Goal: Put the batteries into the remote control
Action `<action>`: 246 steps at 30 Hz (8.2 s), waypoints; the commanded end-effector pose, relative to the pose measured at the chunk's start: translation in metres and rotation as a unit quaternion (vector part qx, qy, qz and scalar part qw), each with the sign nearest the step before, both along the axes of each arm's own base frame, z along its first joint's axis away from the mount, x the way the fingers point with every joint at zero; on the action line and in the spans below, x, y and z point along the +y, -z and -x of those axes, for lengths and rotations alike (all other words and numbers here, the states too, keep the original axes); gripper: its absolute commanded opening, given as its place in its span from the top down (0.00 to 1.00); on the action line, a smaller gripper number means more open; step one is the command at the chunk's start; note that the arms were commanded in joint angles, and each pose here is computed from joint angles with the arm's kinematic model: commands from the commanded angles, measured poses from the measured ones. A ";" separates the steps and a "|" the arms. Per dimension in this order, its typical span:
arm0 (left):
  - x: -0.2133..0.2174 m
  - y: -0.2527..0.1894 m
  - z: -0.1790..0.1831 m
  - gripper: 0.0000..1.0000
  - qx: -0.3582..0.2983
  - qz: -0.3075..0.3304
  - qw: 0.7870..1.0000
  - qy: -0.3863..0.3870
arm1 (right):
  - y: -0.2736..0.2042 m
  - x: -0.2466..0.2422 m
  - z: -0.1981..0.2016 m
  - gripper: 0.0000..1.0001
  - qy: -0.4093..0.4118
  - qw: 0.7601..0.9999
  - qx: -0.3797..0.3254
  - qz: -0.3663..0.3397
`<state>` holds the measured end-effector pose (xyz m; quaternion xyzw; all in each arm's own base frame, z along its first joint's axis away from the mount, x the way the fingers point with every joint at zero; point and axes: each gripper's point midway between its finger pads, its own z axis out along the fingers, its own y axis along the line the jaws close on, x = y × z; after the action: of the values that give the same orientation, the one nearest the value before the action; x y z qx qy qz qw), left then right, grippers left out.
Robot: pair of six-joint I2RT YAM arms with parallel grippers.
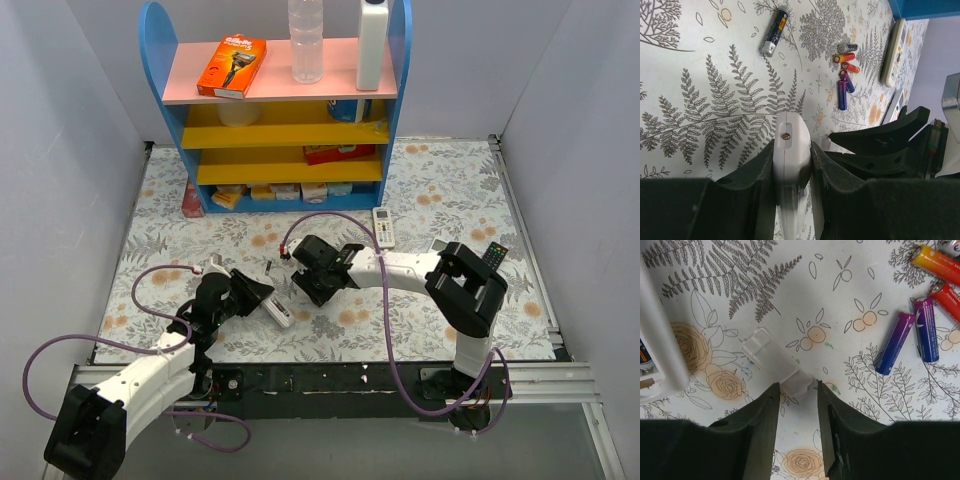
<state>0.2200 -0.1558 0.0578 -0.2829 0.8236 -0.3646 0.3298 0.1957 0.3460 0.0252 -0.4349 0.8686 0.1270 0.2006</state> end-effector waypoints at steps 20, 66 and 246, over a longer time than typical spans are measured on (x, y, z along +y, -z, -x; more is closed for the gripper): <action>0.020 0.007 -0.006 0.68 -0.001 0.014 0.997 -0.082 | -0.006 -0.012 -0.007 0.96 0.071 0.997 -0.010 0.015; -0.072 -0.174 -0.004 0.08 -0.256 -0.051 0.910 0.321 | -0.195 -0.011 -0.033 0.99 0.072 0.935 -0.228 -0.260; 0.040 -0.039 -0.025 0.02 0.079 -0.210 0.974 0.027 | -0.050 -0.025 0.061 0.30 0.077 0.995 -0.040 -0.048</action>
<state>0.2322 -0.1121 0.0897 -0.2369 0.9082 -0.1701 0.3003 0.1342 0.3328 0.0629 -0.4242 0.8409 0.1053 0.3192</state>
